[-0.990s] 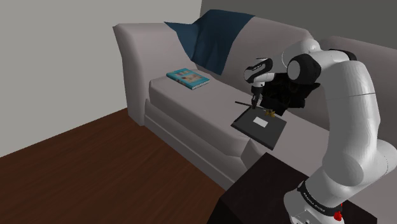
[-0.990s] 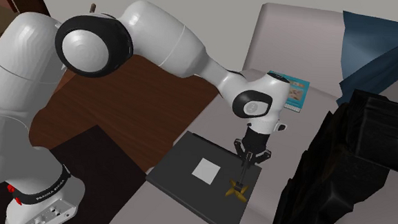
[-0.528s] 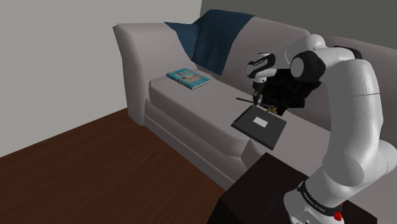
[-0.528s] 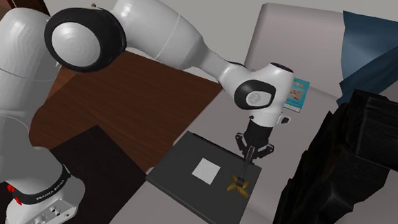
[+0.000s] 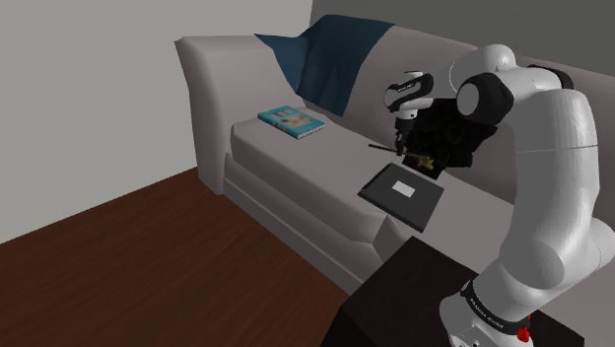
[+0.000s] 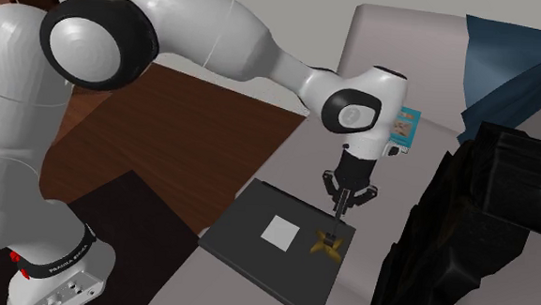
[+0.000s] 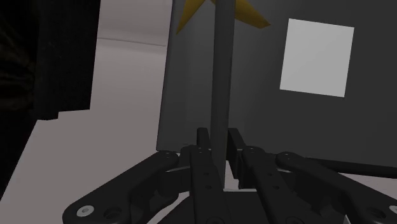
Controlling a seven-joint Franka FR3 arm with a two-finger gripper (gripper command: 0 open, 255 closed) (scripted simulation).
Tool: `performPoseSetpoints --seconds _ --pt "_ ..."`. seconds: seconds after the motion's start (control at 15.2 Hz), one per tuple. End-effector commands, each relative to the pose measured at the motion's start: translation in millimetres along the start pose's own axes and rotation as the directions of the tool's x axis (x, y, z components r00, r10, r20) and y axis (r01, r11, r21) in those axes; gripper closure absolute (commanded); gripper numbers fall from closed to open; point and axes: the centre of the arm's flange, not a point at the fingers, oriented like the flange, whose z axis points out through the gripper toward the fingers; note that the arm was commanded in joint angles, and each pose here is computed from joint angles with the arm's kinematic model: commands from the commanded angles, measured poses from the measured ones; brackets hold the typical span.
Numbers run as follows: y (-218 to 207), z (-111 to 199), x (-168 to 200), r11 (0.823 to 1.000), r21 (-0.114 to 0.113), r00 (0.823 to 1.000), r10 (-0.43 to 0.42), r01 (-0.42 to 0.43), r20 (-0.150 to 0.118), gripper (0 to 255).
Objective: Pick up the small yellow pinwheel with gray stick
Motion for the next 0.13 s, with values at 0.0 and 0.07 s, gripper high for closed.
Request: performPoseSetpoints --seconds 0.0,0.07 --pt "0.3 -6.3 -1.8 1.0 0.0 1.0 0.0 0.0 0.0 255" --pt "0.3 -6.3 -1.8 1.0 0.0 1.0 0.0 0.0 0.0 255"
